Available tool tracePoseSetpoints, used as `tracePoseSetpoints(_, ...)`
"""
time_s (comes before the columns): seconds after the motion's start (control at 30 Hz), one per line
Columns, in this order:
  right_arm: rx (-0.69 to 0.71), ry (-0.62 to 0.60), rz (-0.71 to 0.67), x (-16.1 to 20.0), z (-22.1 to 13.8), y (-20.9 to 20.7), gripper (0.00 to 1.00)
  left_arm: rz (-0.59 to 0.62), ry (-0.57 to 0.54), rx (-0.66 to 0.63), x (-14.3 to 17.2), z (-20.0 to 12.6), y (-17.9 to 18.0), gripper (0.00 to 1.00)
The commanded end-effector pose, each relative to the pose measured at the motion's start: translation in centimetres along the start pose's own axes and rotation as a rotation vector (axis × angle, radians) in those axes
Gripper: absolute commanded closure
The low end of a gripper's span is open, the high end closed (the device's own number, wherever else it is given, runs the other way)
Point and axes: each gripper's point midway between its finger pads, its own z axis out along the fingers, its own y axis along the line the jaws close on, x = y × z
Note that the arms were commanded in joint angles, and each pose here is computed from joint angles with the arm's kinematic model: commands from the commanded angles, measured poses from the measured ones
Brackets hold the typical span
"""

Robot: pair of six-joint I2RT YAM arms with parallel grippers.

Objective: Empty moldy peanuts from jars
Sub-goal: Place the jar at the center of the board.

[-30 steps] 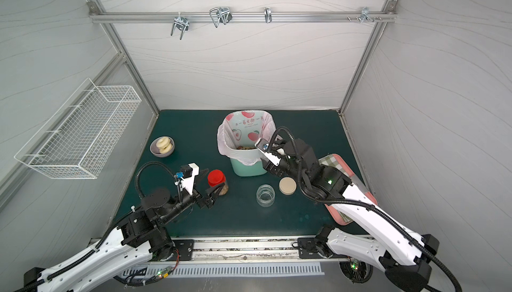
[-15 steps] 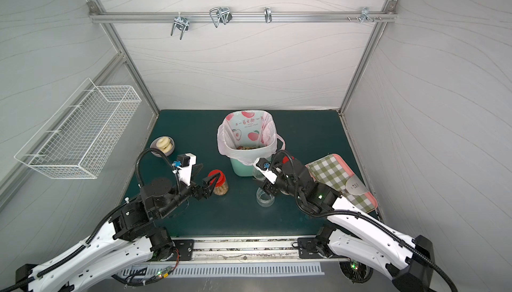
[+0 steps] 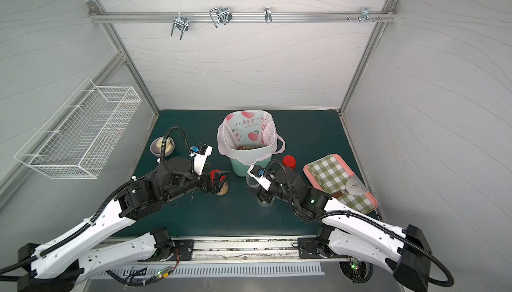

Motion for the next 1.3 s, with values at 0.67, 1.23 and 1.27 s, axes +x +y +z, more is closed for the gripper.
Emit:
tracePoseSetpoints(0.67,0.103,-0.101,-0.07,-4.8,-0.7,0.3,1.0,-0.242,0.236,0.145,-0.9,4.0,-5.1,0.24)
tracePoseSetpoints(1.23,0.194,-0.028,-0.04,-3.8,0.7,-1.0,1.0,-0.262,0.288,0.096,0.0,8.0,-5.0,0.63)
tracePoseSetpoints(1.27,0.198,-0.03,-0.035,-3.8,0.7,-1.1,1.0,-0.263,0.288,0.1,-0.1,8.1,-5.0,0.67)
